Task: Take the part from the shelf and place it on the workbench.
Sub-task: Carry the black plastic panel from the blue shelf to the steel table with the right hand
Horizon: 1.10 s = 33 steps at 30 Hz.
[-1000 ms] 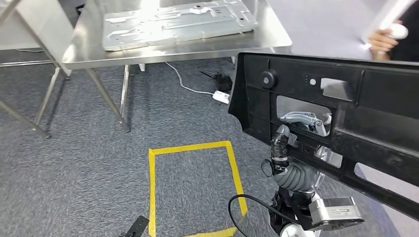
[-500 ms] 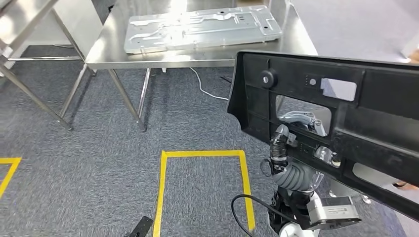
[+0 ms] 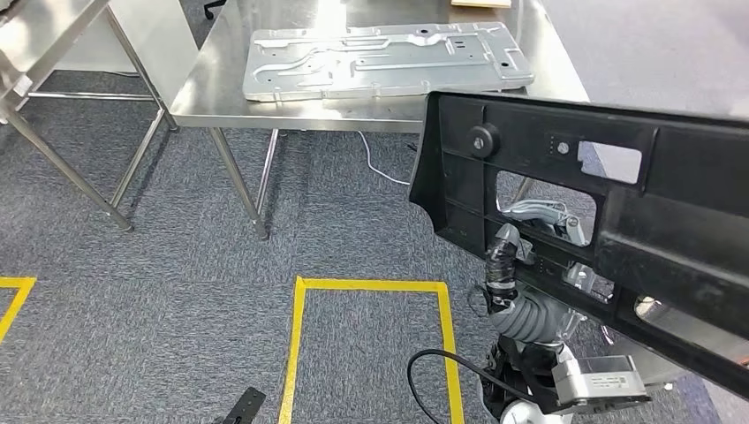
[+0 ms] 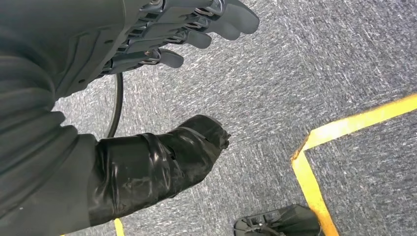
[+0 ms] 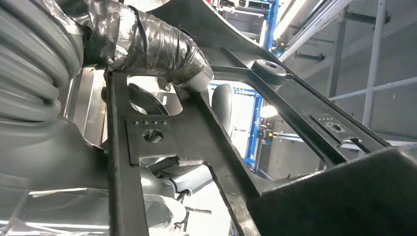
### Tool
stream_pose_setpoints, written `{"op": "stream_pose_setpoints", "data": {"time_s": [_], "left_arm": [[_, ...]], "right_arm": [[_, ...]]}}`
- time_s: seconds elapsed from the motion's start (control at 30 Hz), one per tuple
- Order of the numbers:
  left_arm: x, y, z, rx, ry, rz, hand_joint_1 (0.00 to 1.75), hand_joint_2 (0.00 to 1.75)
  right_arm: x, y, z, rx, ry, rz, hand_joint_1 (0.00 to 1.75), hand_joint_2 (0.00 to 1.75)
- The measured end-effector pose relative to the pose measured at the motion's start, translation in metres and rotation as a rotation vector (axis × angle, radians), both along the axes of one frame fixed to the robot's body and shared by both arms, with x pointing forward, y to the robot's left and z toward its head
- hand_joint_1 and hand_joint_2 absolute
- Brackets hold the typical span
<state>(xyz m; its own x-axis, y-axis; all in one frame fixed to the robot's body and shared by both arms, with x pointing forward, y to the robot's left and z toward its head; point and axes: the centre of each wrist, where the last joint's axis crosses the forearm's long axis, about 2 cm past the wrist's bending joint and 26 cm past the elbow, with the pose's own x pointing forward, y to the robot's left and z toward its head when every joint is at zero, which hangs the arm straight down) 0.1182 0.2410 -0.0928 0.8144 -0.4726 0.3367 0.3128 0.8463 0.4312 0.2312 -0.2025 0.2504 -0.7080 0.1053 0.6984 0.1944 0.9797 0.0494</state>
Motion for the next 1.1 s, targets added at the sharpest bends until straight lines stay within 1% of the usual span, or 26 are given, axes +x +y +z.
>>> {"op": "stream_pose_setpoints", "data": {"time_s": [0.13,0.47,0.67,1.1], "left_arm": [[-0.0023,0.0000,-0.0006,-0.001,0.005,0.000,0.00,1.75],[0.0000,0.0006,-0.0001,-0.004,0.004,-0.004,0.00,1.75],[-0.0045,0.0016,-0.0014,-0.004,0.014,-0.004,0.00,1.75],[-0.0060,0.0049,-0.0021,-0.002,0.016,0.000,0.00,1.75]], "right_arm": [[-0.0001,0.0000,-0.0002,0.003,0.006,0.002,1.75,1.75],[0.0007,-0.0001,0.0022,0.004,-0.004,0.003,1.75,1.75],[0.0005,-0.0001,0.0018,0.005,0.000,0.004,1.75,1.75],[0.0002,-0.0001,0.0005,0.016,0.011,0.011,1.75,1.75]]}}
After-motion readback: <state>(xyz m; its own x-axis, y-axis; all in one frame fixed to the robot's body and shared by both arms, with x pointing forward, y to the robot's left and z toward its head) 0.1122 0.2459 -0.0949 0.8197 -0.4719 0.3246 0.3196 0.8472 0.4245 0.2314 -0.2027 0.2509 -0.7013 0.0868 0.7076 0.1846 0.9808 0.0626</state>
